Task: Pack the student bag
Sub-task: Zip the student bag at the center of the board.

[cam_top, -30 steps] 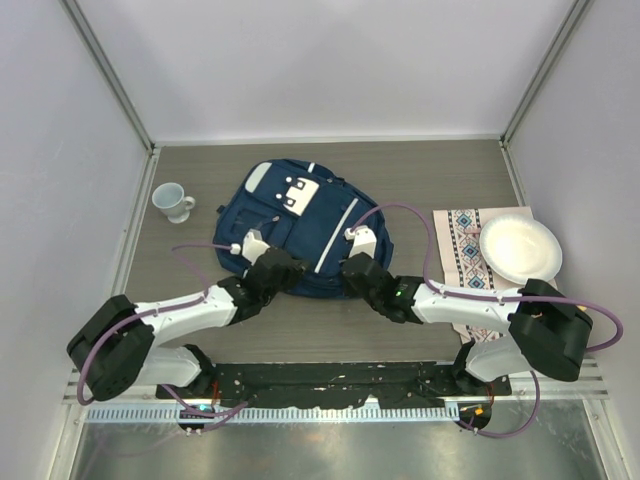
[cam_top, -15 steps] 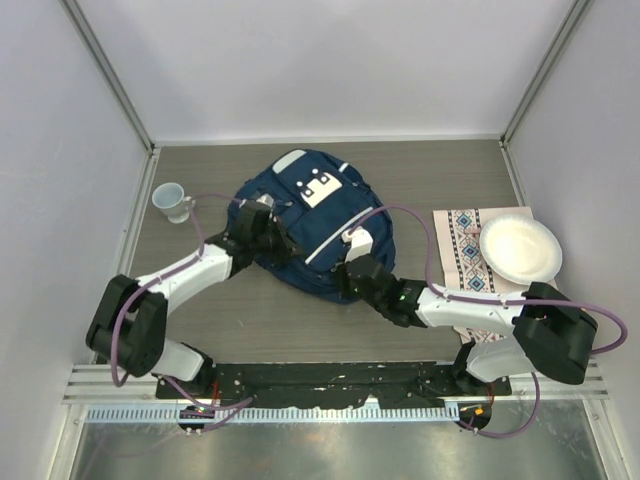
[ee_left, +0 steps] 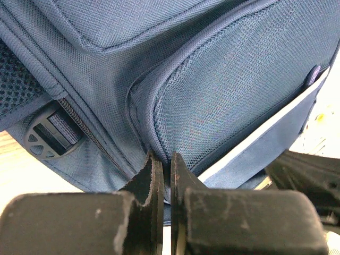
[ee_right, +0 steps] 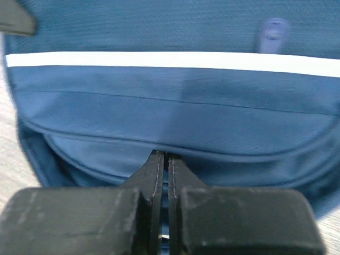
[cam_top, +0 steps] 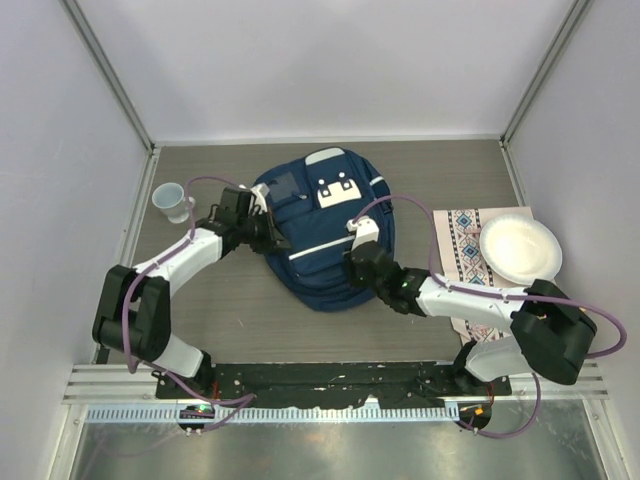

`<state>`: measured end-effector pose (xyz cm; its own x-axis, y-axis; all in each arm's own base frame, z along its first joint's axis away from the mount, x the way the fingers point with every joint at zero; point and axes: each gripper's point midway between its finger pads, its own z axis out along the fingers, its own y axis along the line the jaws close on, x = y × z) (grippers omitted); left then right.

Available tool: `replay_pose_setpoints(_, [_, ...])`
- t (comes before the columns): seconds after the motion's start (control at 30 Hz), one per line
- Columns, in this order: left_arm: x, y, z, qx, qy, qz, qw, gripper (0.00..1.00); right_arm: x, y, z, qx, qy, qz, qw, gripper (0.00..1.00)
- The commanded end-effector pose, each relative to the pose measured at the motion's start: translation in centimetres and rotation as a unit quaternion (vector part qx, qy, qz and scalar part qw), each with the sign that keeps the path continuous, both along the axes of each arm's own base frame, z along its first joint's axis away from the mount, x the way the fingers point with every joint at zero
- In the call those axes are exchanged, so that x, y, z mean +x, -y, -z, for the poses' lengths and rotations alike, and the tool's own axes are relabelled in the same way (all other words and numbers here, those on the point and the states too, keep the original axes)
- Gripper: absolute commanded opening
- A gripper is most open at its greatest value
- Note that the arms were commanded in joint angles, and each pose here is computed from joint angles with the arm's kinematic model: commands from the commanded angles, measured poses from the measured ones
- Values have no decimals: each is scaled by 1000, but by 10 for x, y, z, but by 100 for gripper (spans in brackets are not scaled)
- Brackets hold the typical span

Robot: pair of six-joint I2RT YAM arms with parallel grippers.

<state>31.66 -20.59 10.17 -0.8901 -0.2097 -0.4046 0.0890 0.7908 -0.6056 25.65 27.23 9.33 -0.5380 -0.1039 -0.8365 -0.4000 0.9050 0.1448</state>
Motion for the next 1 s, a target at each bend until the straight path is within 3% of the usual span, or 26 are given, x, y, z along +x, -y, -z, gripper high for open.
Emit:
replay_pose_setpoints(0.0, [3, -34, 4, 39, 19, -20, 999, 0, 30, 43, -9, -23, 20, 58, 998, 1])
replay_pose_setpoints(0.13, [6, -32, 0, 26, 20, -28, 999, 3, 28, 29, -19, 2, 27, 18, 999, 1])
replay_pose_setpoints(0.2, [8, -29, -5, 8, 20, -44, 999, 17, 25, 20, -22, 29, 19, 8, 999, 1])
replay_pose_setpoints(0.23, [8, -28, -7, 0, 19, -51, 999, 33, 22, 13, -22, 43, 11, -3, 999, 1])
replay_pose_setpoints(0.3, [8, -26, -12, -24, 18, -75, 997, 51, 20, 9, -18, 55, 1, -3, 998, 1])
replay_pose_setpoints(0.33, [7, -26, -22, -35, 30, -85, 995, 65, 19, 6, -19, 69, -5, 1, 998, 1])
replay_pose_setpoints(0.43, [0, -33, -29, -59, 37, -135, 988, 77, 19, 6, -14, 78, -14, 12, 997, 1])
replay_pose_setpoints(0.5, [-7, -39, -24, -65, 32, -163, 984, 78, 19, 5, -10, 77, -17, 13, 997, 1])
replay_pose_setpoints(0.77, [-30, -31, -40, -191, 26, -253, 948, 81, 22, 0, -10, 83, -20, 14, 996, 1])
replay_pose_setpoints(0.97, [-32, -18, -46, -220, 39, -300, 927, 81, 21, -2, -13, 90, -20, 10, 996, 1])
